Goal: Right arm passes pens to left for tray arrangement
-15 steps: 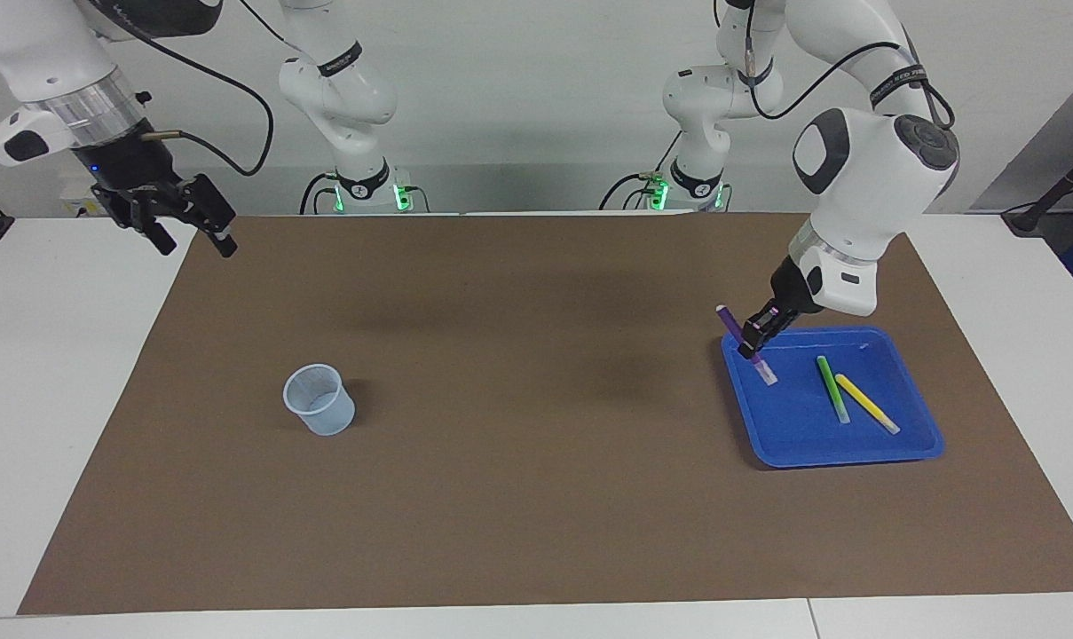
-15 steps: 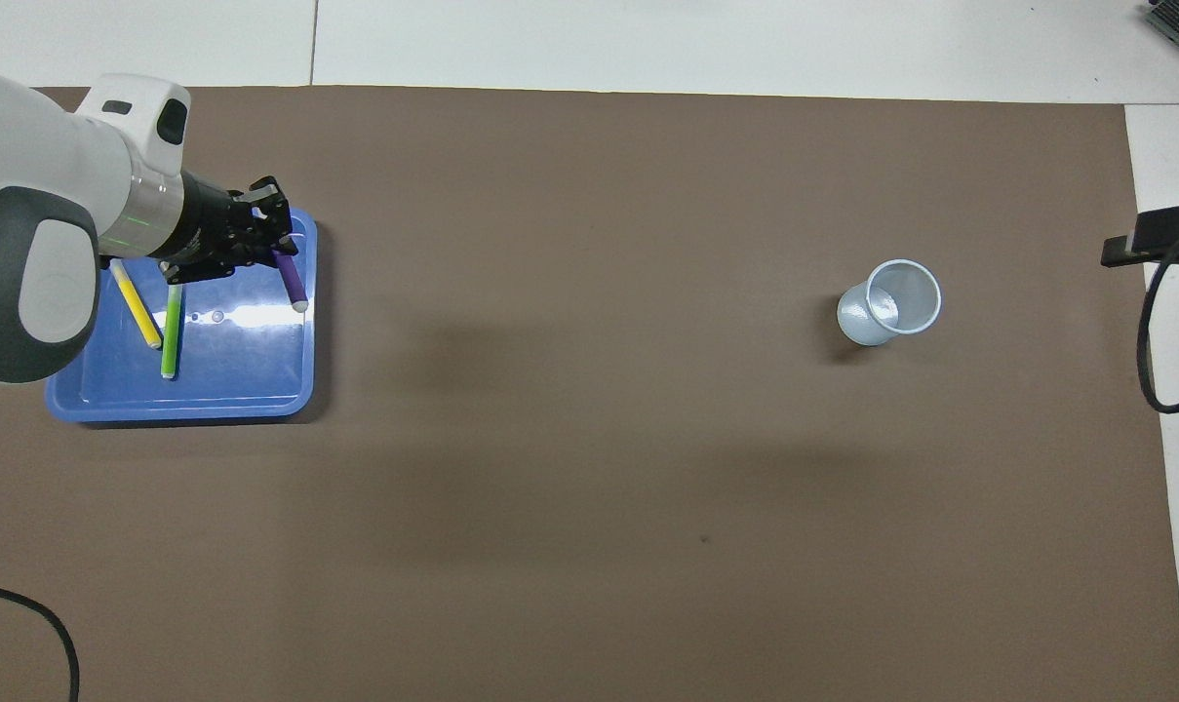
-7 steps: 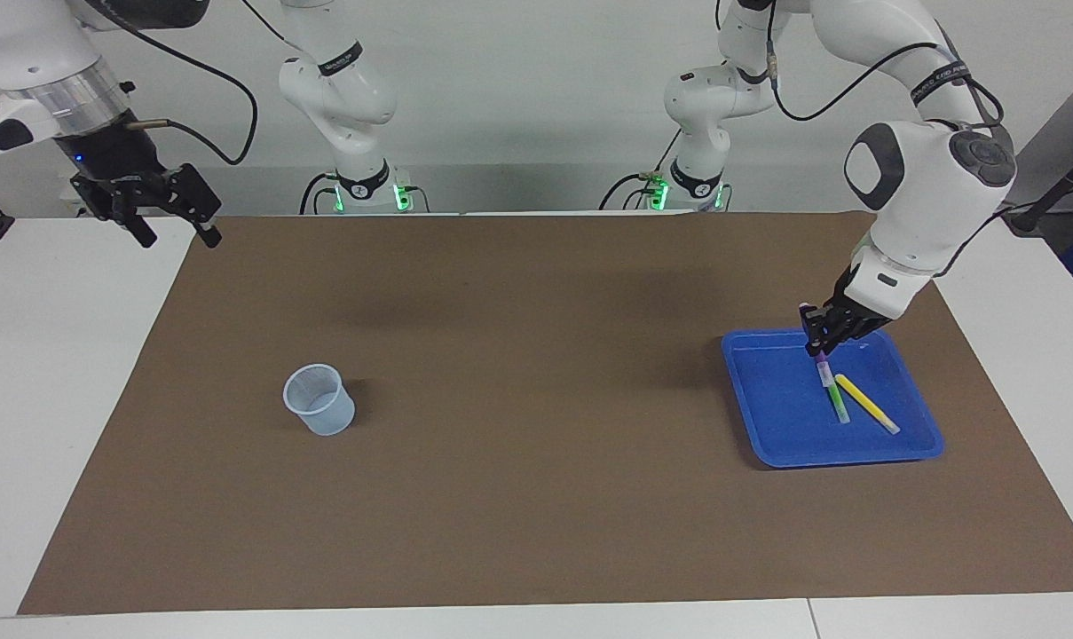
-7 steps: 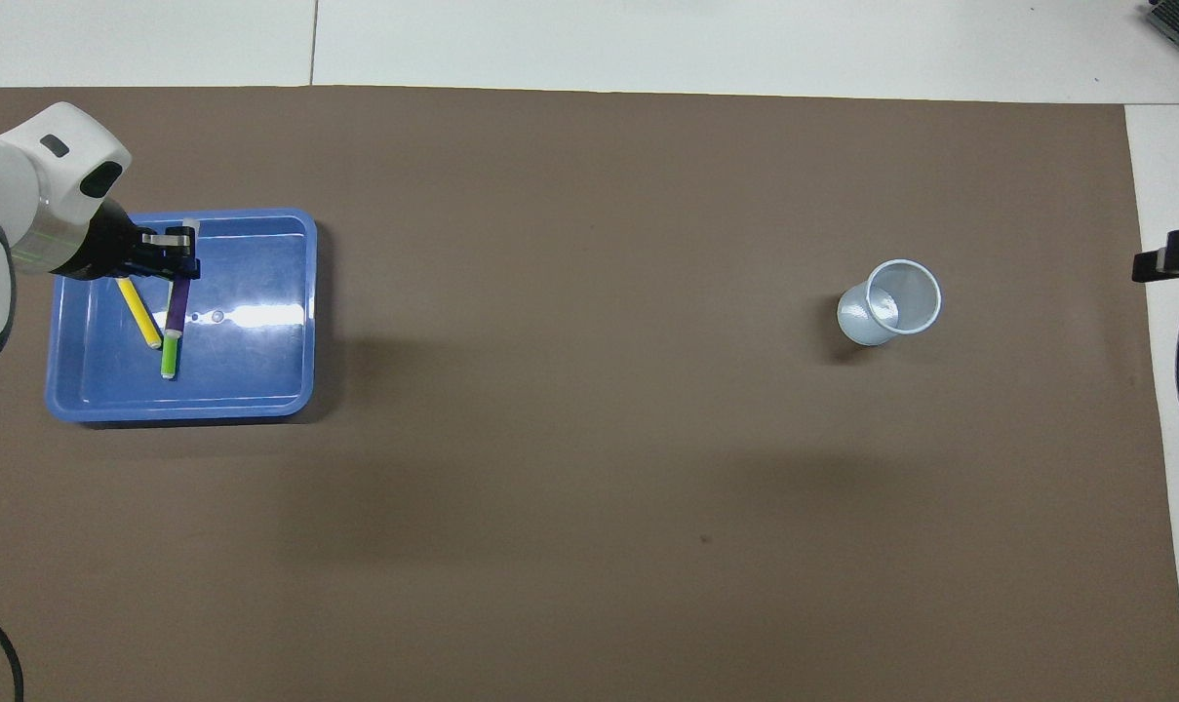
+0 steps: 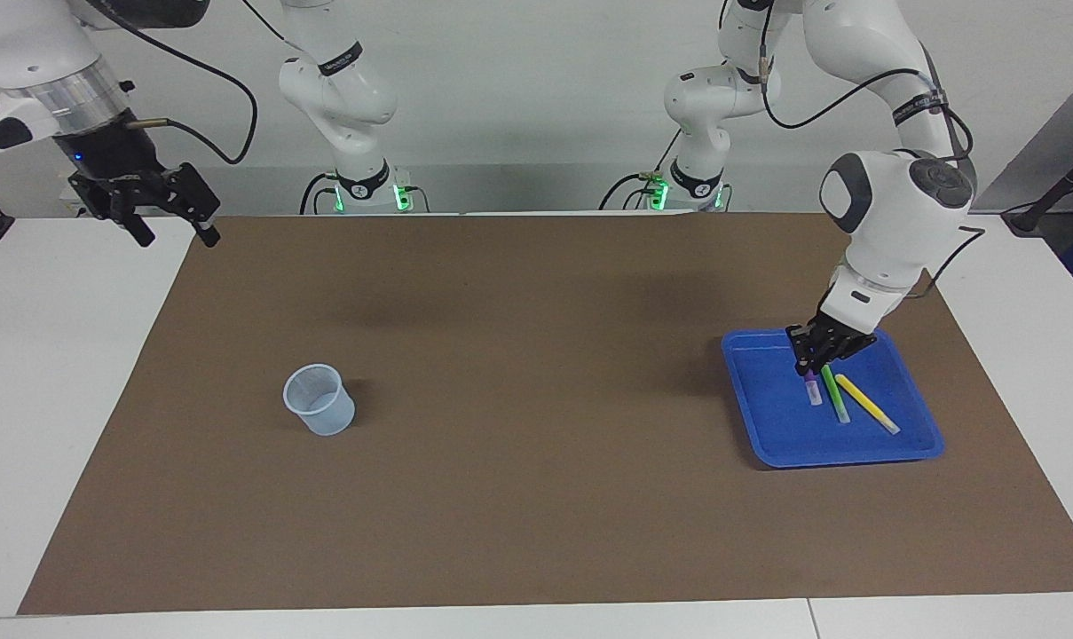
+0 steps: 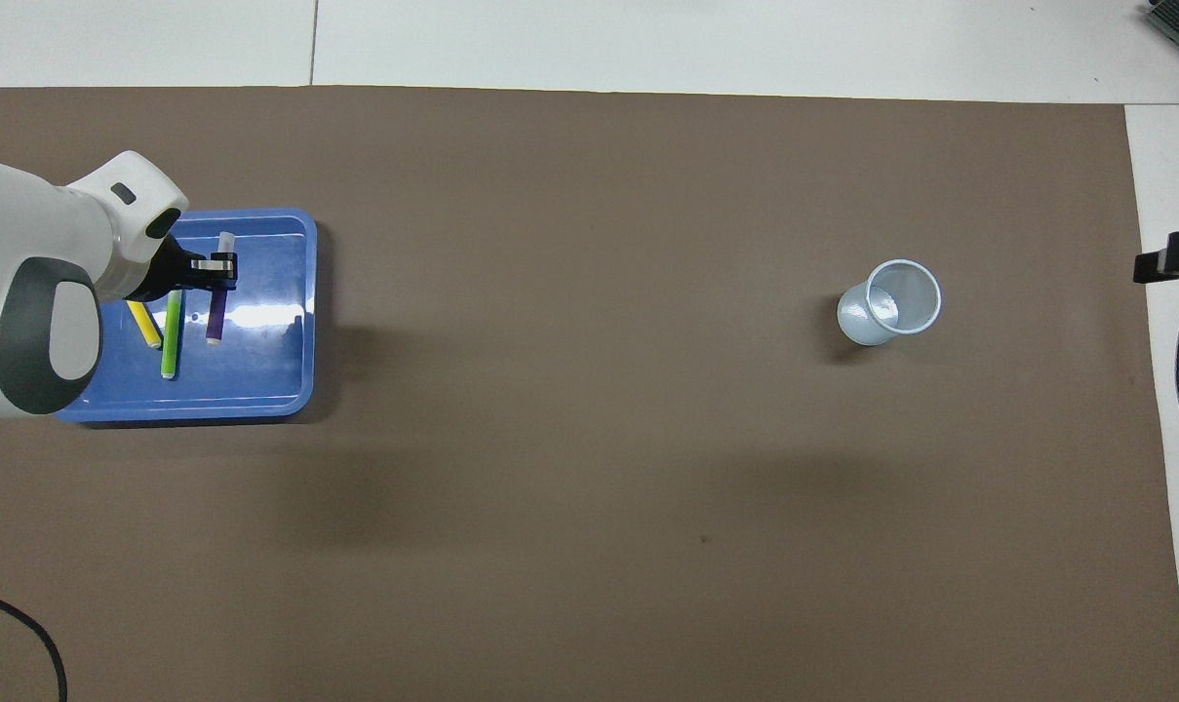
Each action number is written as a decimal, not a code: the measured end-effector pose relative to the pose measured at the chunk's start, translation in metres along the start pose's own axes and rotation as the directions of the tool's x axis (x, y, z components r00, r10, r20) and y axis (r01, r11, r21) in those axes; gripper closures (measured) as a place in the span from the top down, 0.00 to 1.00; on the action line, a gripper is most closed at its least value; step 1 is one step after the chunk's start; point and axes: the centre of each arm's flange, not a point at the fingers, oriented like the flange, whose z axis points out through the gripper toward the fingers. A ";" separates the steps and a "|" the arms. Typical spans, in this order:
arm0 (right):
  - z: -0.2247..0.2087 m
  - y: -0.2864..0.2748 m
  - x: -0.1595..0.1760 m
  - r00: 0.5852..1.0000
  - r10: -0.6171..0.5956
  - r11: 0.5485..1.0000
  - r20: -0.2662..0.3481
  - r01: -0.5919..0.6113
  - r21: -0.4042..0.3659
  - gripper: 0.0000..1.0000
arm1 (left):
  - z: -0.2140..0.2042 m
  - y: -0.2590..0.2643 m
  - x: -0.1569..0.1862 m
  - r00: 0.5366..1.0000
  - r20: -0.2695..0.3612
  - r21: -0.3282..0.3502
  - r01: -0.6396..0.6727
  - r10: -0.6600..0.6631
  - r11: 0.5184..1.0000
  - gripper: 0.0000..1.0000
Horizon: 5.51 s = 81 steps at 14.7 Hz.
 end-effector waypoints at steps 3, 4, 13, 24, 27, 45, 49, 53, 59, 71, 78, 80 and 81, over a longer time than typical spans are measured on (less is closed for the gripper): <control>-0.002 -0.003 -0.002 1.000 -0.004 1.000 0.004 0.004 -0.001 1.00 | 0.023 -0.006 -0.001 1.000 0.001 -0.004 0.010 -0.010 1.000 0.19; -0.002 -0.004 -0.003 1.000 -0.006 1.000 0.006 0.006 -0.001 1.00 | 0.033 -0.010 -0.002 1.000 -0.002 -0.005 0.015 -0.015 1.000 0.19; 0.010 -0.047 -0.008 0.995 -0.096 0.994 0.033 0.098 -0.050 1.00 | 0.088 -0.017 -0.013 1.000 0.000 -0.013 0.028 -0.028 1.000 0.19; 0.022 -0.093 -0.015 0.987 -0.151 0.986 0.061 0.154 -0.065 1.00 | 0.090 -0.017 -0.015 1.000 -0.004 -0.012 0.028 -0.028 1.000 0.78; 0.021 -0.086 -0.014 0.987 -0.148 0.982 0.060 0.154 -0.107 1.00 | 0.071 -0.016 -0.009 1.000 0.006 -0.009 0.026 -0.026 1.000 1.00; -0.010 -0.006 -0.011 0.986 -0.147 0.981 0.075 0.155 -0.119 1.00 | -0.058 0.020 -0.006 0.931 0.149 -0.020 0.340 -0.334 0.940 1.00; -0.016 0.007 -0.013 0.990 -0.126 0.984 0.064 0.133 -0.119 1.00 | -0.069 0.054 -0.016 0.903 0.177 -0.002 0.397 -0.391 0.918 1.00; -0.022 0.010 -0.015 0.991 -0.122 0.985 0.054 0.128 -0.118 1.00 | -0.108 0.050 -0.029 0.895 0.179 -0.013 0.418 -0.410 0.908 1.00; -0.028 0.006 -0.020 0.990 -0.129 0.984 0.052 0.134 -0.115 1.00 | -0.186 0.031 -0.067 0.920 0.170 0.041 0.351 -0.353 0.935 1.00; -0.027 -0.006 -0.021 0.988 -0.145 0.986 0.056 0.149 -0.077 1.00 | -0.243 0.060 -0.078 0.983 0.151 0.019 0.100 -0.102 0.995 1.00; -0.017 -0.059 -0.030 0.973 -0.212 0.975 0.093 0.218 -0.051 1.00 | -0.233 0.042 -0.073 0.983 0.171 0.018 0.069 -0.071 0.997 1.00; -0.015 -0.061 -0.032 0.971 -0.215 0.974 0.105 0.221 -0.050 1.00 | -0.224 0.037 -0.069 0.978 0.198 0.019 0.062 -0.065 0.998 1.00; -0.014 -0.063 -0.032 0.970 -0.217 0.974 0.107 0.223 -0.048 1.00 | -0.221 0.037 -0.069 0.977 0.209 0.022 0.045 -0.048 0.999 1.00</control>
